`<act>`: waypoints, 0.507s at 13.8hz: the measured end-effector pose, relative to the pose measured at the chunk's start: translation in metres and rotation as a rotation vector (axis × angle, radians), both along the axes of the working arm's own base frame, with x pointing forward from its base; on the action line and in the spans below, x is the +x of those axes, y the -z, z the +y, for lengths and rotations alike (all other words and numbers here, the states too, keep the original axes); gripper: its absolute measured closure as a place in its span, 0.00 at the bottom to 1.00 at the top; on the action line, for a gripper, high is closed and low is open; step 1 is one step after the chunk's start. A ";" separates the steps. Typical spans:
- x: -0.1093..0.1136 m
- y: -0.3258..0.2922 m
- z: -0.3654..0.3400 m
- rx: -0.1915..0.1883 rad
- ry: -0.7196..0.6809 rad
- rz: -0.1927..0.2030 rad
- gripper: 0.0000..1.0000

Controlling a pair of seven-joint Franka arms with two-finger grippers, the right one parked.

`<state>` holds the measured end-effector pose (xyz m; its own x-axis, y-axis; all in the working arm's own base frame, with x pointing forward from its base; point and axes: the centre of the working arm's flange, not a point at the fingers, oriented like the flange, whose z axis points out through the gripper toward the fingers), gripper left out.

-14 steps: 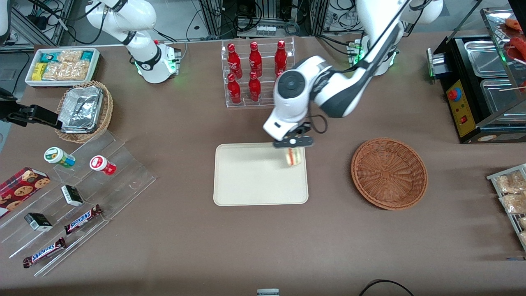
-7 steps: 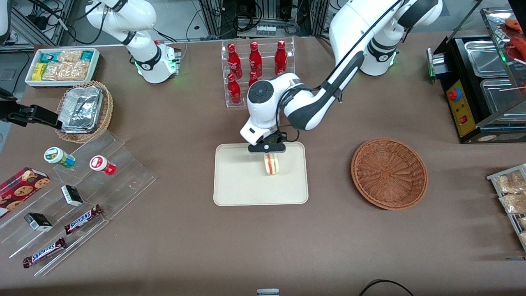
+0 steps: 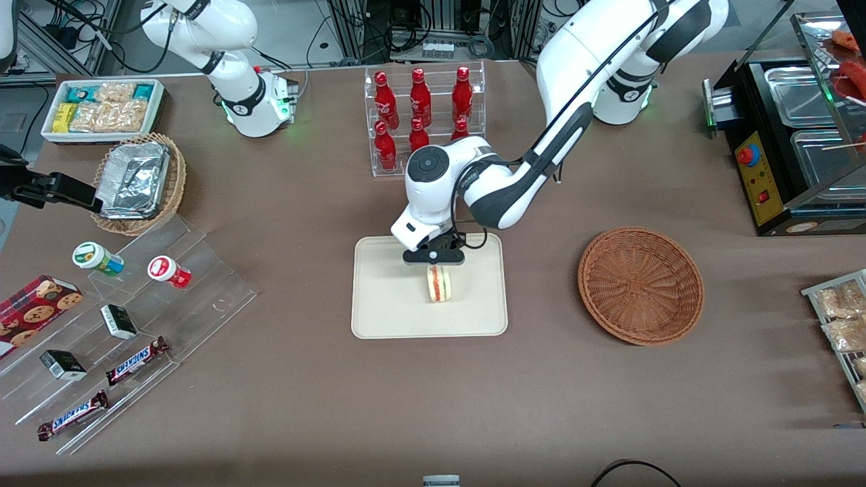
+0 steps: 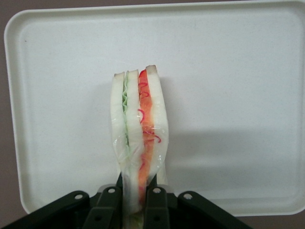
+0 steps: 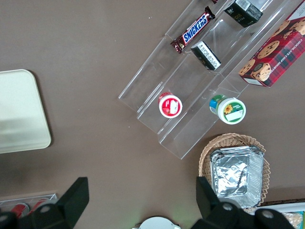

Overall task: Place sandwich from basket to tray
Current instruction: 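Lower the sandwich onto the tray and open the left gripper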

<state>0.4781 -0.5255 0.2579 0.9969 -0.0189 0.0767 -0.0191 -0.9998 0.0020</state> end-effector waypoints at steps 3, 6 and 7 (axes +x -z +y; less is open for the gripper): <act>0.001 0.002 -0.001 -0.004 0.000 -0.001 0.80; 0.000 0.001 -0.006 -0.016 0.009 -0.012 0.78; -0.001 0.001 -0.008 -0.018 0.012 -0.014 0.75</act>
